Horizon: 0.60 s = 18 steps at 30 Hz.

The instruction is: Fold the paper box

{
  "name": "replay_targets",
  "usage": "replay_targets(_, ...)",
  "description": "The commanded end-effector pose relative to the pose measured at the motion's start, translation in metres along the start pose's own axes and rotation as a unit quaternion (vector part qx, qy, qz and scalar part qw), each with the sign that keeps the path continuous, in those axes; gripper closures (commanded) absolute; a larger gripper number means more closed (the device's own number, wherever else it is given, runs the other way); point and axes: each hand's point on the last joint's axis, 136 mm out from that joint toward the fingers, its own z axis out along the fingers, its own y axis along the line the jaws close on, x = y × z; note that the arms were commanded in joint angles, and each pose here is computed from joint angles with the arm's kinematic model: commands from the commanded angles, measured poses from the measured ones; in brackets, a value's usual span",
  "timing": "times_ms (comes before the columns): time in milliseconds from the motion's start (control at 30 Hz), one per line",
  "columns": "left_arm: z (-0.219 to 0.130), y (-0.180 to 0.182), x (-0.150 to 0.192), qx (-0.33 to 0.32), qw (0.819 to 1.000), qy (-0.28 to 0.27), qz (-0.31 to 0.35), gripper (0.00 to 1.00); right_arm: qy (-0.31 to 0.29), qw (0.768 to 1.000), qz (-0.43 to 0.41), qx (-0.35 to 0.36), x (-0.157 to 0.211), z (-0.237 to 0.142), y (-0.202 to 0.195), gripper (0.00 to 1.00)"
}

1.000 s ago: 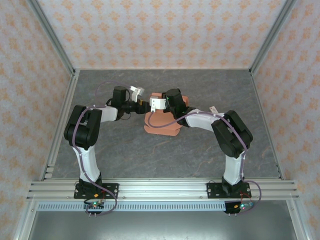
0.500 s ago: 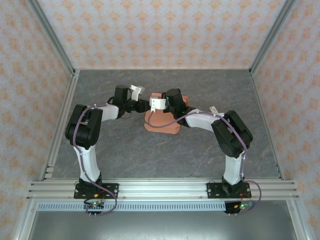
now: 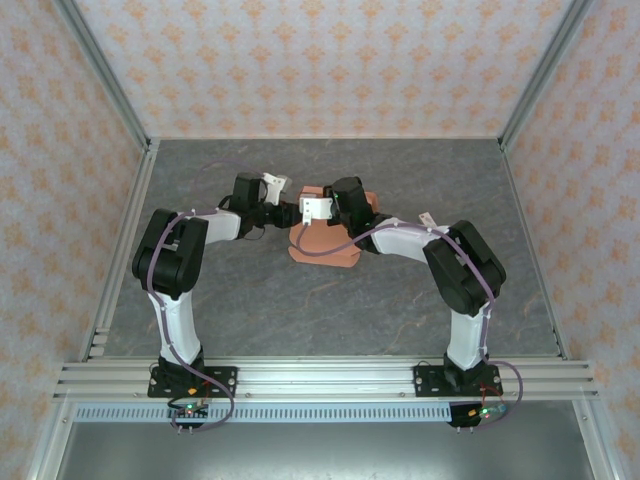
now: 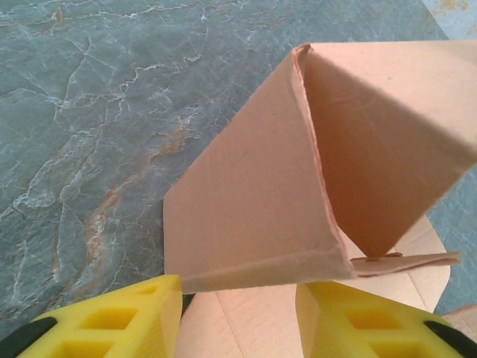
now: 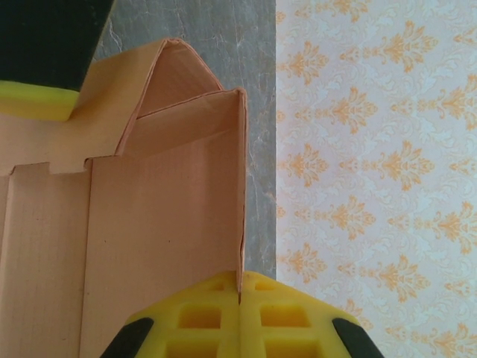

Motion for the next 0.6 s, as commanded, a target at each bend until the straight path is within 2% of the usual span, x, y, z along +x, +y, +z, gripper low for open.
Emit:
replay_targets(0,-0.001,-0.004,-0.004,-0.006,1.0,0.002,0.022,0.51,-0.016,1.0,-0.006,0.0,-0.005,0.001,-0.005,1.0)
replay_targets(567,0.009,-0.014,-0.008,0.036,0.999,0.028,0.021,0.44,-0.012,1.0,-0.017,0.009,0.005,0.018,-0.004,1.0)
